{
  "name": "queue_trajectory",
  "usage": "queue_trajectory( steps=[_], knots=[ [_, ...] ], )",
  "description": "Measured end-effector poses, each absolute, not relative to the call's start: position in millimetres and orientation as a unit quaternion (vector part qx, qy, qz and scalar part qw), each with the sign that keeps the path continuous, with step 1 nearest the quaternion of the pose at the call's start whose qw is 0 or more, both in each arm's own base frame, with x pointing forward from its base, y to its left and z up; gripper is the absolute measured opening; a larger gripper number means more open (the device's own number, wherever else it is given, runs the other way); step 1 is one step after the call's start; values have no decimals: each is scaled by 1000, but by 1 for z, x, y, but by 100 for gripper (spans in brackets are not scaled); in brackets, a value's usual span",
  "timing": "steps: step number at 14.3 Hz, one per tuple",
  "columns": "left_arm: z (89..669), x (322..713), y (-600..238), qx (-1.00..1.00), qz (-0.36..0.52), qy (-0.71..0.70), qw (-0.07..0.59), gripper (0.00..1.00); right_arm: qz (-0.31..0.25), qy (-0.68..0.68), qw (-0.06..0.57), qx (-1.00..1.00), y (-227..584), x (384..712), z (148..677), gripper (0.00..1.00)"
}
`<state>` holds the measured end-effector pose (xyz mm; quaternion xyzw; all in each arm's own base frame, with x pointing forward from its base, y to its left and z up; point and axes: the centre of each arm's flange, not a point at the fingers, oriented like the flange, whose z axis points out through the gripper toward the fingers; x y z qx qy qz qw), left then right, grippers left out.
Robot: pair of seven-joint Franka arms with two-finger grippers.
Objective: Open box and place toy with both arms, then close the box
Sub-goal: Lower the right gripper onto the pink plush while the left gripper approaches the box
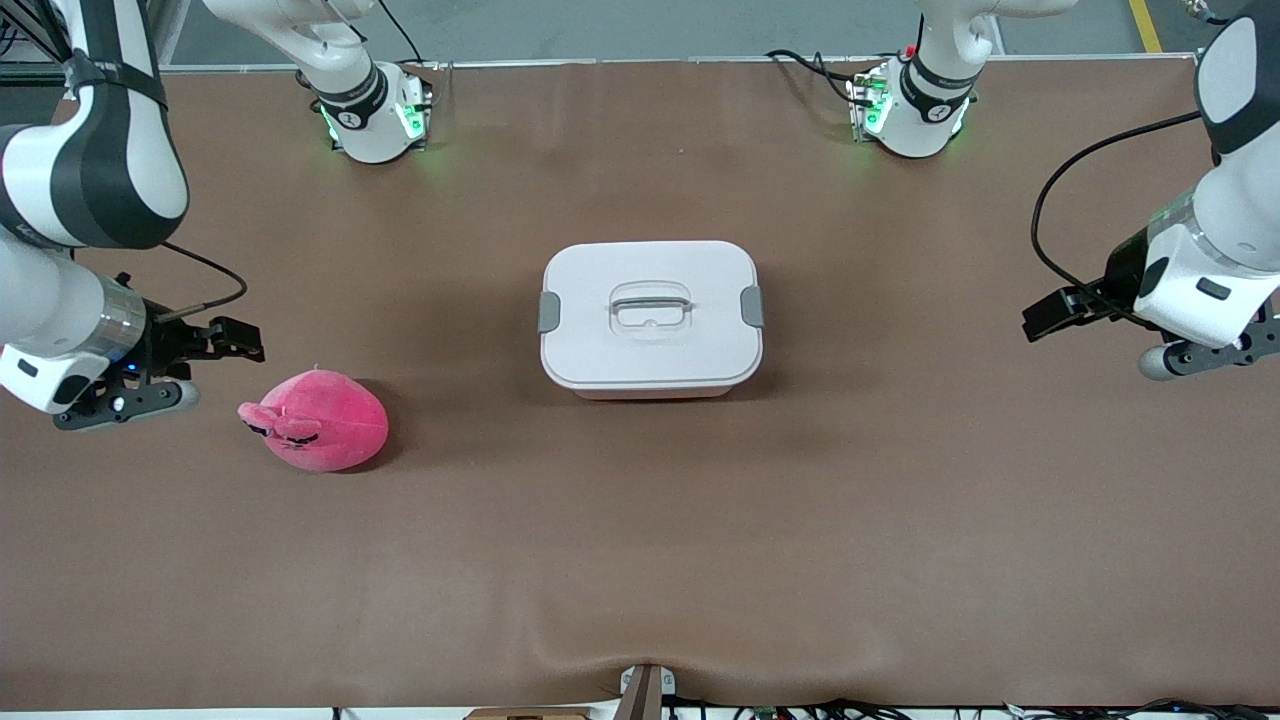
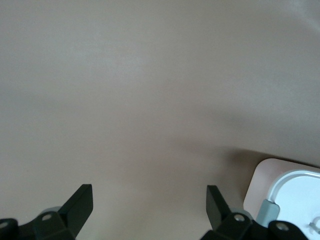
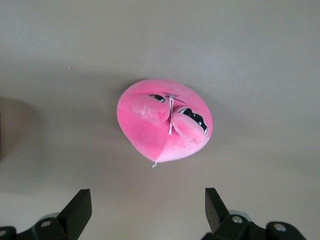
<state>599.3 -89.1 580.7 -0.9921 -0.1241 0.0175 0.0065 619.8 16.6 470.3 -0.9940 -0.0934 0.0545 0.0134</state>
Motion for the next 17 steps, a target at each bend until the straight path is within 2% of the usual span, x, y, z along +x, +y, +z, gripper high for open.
queue_trajectory(
  steps=[9, 12, 17],
  knots=[
    [563, 605, -120, -983, 19, -181, 9, 100, 36, -65, 8, -997, 29, 648, 410, 100],
    [564, 602, -140, -978, 15, -206, 7, 100, 35, -71, 3, -997, 35, 652, 391, 100],
    [550, 606, -160, -970, 16, -242, 9, 100, 3, -84, -2, -996, 49, 649, 350, 100]
  ],
)
